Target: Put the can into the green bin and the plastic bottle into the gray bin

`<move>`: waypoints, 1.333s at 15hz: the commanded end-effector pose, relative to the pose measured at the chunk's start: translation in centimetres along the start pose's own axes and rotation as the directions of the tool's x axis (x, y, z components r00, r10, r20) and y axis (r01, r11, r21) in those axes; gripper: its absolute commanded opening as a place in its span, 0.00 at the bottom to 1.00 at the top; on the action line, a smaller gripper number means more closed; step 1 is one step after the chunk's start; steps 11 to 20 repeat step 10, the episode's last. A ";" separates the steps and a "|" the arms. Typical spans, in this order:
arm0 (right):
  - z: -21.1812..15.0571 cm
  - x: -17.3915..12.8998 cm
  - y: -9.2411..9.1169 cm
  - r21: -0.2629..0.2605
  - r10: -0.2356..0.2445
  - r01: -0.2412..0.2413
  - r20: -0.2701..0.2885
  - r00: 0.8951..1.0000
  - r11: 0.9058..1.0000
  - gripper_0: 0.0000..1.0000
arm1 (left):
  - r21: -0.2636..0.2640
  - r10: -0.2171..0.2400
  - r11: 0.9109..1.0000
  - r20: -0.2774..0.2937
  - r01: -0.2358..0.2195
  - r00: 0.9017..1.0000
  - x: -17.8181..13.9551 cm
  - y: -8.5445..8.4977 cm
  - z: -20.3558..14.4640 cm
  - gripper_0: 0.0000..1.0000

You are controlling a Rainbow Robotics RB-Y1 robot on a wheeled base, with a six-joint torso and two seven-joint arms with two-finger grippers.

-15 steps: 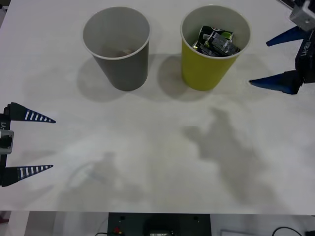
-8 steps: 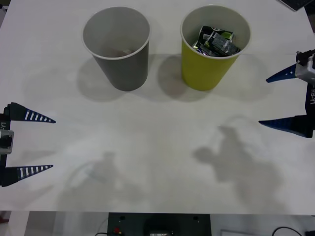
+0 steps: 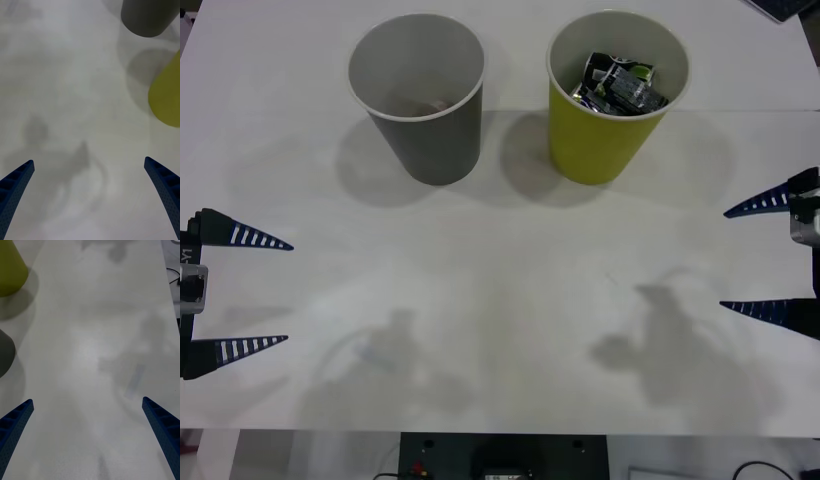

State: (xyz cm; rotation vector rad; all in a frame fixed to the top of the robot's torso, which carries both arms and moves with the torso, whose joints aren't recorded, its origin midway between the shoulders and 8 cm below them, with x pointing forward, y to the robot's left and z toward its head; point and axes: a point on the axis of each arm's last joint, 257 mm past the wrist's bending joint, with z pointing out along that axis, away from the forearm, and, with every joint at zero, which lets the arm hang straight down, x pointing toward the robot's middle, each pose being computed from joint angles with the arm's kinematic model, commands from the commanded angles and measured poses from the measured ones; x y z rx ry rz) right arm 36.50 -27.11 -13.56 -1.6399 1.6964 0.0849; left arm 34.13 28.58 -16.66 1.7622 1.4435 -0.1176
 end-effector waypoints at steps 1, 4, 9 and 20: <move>0.5 0.6 1.3 -0.013 -0.030 0.031 0.011 0.999 0.999 1.00 | 0.000 0.000 1.000 0.000 0.000 1.000 0.0 0.0 0.0 1.00; 0.7 0.9 2.2 -0.021 -0.053 0.054 0.018 0.998 0.998 1.00 | 0.000 0.000 1.000 0.000 0.000 1.000 0.0 0.0 0.0 1.00; 0.4 1.0 1.9 -0.012 -0.054 0.054 0.016 0.998 0.998 1.00 | 0.000 0.000 1.000 0.000 0.000 1.000 0.0 0.0 0.0 1.00; 0.4 1.0 1.9 -0.012 -0.054 0.054 0.016 0.998 0.998 1.00 | 0.000 0.000 1.000 0.000 0.000 1.000 0.0 0.0 0.0 1.00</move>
